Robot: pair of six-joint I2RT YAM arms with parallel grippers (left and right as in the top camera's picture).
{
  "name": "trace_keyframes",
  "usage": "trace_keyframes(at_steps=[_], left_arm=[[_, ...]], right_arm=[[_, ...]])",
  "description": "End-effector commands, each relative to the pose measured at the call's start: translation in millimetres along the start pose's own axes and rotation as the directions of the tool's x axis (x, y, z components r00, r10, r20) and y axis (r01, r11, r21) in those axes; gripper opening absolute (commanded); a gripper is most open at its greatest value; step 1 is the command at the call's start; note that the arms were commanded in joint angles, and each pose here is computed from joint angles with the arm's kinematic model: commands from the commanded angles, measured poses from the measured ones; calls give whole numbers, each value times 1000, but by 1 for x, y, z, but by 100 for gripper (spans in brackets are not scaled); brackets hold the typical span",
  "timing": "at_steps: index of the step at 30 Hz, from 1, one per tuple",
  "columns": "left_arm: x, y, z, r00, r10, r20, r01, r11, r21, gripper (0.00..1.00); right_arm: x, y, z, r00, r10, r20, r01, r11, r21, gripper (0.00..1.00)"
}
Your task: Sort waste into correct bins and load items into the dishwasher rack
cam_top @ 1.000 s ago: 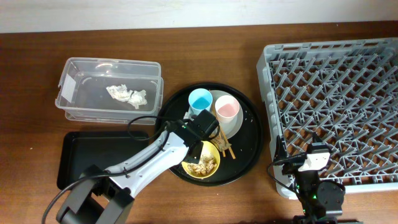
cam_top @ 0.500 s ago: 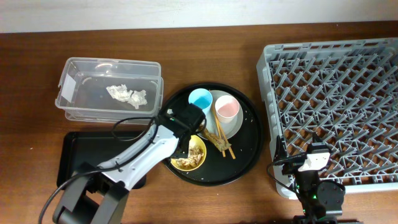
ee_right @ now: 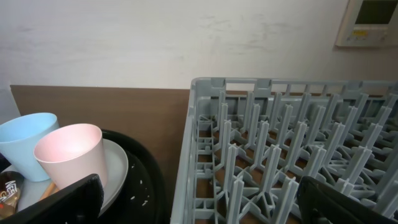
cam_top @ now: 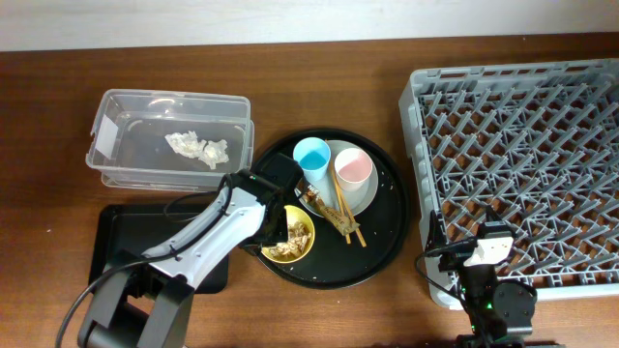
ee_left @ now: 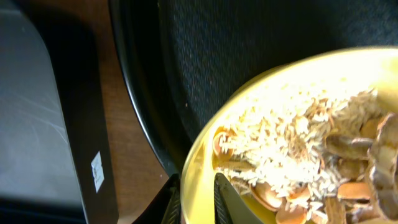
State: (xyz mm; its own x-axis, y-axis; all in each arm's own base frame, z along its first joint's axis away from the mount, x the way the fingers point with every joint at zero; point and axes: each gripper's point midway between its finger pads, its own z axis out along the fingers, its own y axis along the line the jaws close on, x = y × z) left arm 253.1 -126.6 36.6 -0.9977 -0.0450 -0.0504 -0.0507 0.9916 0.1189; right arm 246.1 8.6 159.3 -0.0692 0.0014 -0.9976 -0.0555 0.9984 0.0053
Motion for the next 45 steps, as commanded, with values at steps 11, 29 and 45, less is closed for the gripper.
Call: trace_keyframes(at_steps=[11, 29, 45], left_arm=[[-36, -36, -42, 996, 47, 80, -58, 987, 148, 29], [-32, -100, -34, 991, -65, 120, 34, 970, 241, 31], [-34, -107, -2, 988, -138, 68, 121, 970, 213, 16]], right_arm=[[2, 0, 0, 1000, 4, -3, -4, 1000, 0, 98], [2, 0, 0, 1000, 4, -3, -4, 1000, 0, 98], [2, 0, 0, 1000, 4, -3, -4, 1000, 0, 98]])
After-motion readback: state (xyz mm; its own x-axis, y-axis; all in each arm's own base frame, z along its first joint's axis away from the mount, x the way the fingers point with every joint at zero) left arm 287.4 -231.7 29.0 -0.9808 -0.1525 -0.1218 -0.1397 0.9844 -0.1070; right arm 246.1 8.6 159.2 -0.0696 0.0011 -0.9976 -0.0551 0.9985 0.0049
